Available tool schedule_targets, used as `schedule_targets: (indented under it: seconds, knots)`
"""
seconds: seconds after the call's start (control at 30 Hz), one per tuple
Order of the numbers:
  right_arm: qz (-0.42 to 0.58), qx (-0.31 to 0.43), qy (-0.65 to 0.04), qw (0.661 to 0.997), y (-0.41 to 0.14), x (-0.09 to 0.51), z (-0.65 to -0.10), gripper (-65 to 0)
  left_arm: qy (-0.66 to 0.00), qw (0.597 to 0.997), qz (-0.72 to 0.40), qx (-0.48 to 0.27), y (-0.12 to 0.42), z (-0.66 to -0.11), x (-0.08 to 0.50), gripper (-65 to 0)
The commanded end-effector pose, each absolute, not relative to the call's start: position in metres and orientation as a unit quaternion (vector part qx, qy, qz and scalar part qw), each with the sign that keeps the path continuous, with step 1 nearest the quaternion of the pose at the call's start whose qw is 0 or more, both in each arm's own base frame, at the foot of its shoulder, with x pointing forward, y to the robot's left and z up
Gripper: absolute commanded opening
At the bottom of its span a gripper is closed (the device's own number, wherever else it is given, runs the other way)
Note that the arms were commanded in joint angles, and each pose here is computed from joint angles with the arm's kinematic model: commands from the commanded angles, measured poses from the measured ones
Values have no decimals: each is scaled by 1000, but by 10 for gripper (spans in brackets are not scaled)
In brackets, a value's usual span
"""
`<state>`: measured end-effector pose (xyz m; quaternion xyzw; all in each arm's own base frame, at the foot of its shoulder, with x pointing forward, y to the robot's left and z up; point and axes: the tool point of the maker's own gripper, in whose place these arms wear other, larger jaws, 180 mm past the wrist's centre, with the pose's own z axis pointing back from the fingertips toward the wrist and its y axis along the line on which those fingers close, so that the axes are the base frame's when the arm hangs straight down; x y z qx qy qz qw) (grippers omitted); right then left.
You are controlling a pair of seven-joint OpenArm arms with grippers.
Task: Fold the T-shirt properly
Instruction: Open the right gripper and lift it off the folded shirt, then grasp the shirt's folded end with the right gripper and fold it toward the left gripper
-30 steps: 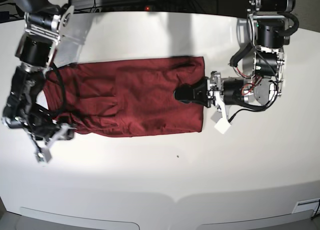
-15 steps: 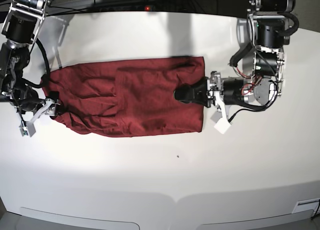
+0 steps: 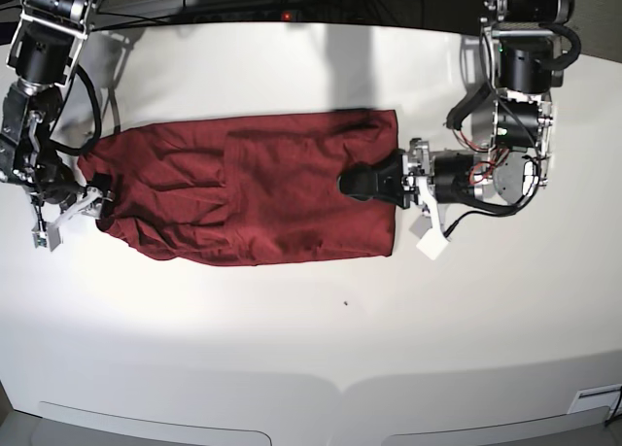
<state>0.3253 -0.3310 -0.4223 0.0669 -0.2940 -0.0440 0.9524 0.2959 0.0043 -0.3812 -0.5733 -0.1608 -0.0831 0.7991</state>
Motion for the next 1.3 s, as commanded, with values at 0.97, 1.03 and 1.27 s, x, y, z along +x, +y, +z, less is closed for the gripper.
schedule_targets:
  seconds: [0.97, 1.03, 1.27]
  knots:
    - [-6, 344, -295, 891, -197, 363, -372, -650, -185, 788, -93, -580, 4, -365, 309, -332]
    - [10, 372, -291, 881, -175, 371, -361, -650, -180, 795, -97, -571, 5, -370, 308, -332]
    - [54, 452, -286, 843, -110, 385, -330, -650, -167, 816, -109, -542, 10, -383, 304, -332]
